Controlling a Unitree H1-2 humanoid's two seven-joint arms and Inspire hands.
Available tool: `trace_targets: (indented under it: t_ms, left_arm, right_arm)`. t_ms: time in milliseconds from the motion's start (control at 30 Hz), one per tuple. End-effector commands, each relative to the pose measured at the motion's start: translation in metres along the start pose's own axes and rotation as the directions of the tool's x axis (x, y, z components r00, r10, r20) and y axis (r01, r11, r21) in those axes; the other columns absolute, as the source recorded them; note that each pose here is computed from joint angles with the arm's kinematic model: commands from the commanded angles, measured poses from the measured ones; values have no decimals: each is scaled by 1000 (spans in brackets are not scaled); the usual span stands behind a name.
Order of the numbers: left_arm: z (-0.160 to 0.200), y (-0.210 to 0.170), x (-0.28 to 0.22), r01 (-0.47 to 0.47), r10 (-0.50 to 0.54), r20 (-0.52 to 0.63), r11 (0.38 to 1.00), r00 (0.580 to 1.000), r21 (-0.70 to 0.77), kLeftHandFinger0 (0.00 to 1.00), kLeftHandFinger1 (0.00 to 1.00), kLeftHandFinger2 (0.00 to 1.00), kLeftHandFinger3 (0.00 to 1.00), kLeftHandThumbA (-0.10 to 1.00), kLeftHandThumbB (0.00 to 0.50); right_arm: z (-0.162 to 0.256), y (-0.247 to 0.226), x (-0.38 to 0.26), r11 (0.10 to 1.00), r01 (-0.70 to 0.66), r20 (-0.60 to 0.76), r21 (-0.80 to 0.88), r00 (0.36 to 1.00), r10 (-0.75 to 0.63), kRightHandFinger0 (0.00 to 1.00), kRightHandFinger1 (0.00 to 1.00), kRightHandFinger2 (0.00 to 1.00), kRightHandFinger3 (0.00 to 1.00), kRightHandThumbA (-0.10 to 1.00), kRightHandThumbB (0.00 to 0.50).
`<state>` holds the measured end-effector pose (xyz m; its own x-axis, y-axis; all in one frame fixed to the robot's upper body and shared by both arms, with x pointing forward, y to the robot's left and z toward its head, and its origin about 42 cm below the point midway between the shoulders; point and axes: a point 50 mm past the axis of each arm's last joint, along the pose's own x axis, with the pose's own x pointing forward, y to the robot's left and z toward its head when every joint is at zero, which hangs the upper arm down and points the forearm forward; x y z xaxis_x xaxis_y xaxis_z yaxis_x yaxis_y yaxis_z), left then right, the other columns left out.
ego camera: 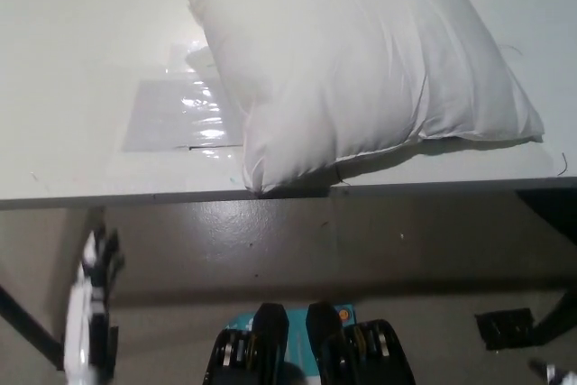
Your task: The robot uses both hands to lift the pillow and then drops it on the table
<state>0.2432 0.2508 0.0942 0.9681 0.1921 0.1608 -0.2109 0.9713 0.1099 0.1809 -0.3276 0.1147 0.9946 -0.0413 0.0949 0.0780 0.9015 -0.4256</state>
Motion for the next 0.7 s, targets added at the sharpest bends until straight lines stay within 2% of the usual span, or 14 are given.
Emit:
trace_targets:
  t_ms: [0, 67, 133, 167, 200, 333, 433, 467, 567, 633, 667]
  left_arm:
    - [-31, -1, -48, 125, -126, 50, 992, 991, 26, 1000, 1000, 1000, 1000, 1000, 175]
    - [-41, -5, -48, 118, -118, 6, 993, 993, -30, 1000, 1000, 1000, 1000, 1000, 137]
    - [-45, -6, -48, 114, -115, -11, 992, 993, -55, 1000, 1000, 1000, 1000, 1000, 125]
    - [-49, -5, -46, 96, -98, -25, 993, 995, -65, 1000, 1000, 1000, 1000, 1000, 79]
    - [-51, -3, -47, 87, -89, -34, 994, 995, -68, 1000, 1000, 1000, 1000, 1000, 69]
    - [-54, 0, -44, 73, -76, -42, 994, 996, -75, 1000, 1000, 1000, 1000, 1000, 103]
    - [-54, 0, -43, 54, -57, -42, 996, 997, -74, 1000, 1000, 1000, 1000, 1000, 112]
    - [-54, 0, -43, 50, -53, -42, 996, 998, -71, 1000, 1000, 1000, 1000, 1000, 94]
    - [-56, 0, -43, 45, -48, -48, 997, 998, -68, 1000, 1000, 1000, 1000, 1000, 134]
    - [-57, -3, -41, 48, -52, -50, 996, 997, -71, 1000, 1000, 1000, 1000, 1000, 134]
    - [-57, -2, -40, 51, -55, -49, 996, 997, -73, 1000, 1000, 1000, 1000, 1000, 107]
  right_arm:
    - [-23, 9, -34, 996, -30, 110, -89, 993, 40, 1000, 1000, 1000, 1000, 1000, 141]
    - [-37, 17, -41, 996, -29, 54, -83, 998, 34, 1000, 1000, 1000, 1000, 1000, 123]
    - [-47, 25, -47, 997, -38, 7, -66, 999, 39, 1000, 1000, 1000, 1000, 1000, 129]
    - [-58, 32, -47, 998, -47, -32, -29, 998, 46, 1000, 1000, 1000, 1000, 1000, 125]
    - [-65, 38, -48, 999, -47, -66, 21, 997, 49, 1000, 1000, 1000, 1000, 1000, 128]
    - [-70, 37, -42, 999, -27, -74, 35, 997, 29, 1000, 1000, 1000, 1000, 1000, 60]
    - [-73, 35, -36, 999, -26, -78, 38, 997, 29, 1000, 1000, 1000, 1000, 1000, 65]
    - [-73, 35, -34, 999, -30, -75, 46, 997, 33, 1000, 1000, 1000, 1000, 1000, 67]
    - [-74, 33, -34, 998, -27, -81, 49, 996, 31, 1000, 1000, 1000, 1000, 1000, 95]
    - [-75, 30, -34, 999, -25, -80, 45, 996, 29, 1000, 1000, 1000, 1000, 1000, 91]
    - [-74, 30, -32, 998, -18, -79, 66, 997, 24, 1000, 1000, 1000, 1000, 1000, 84]
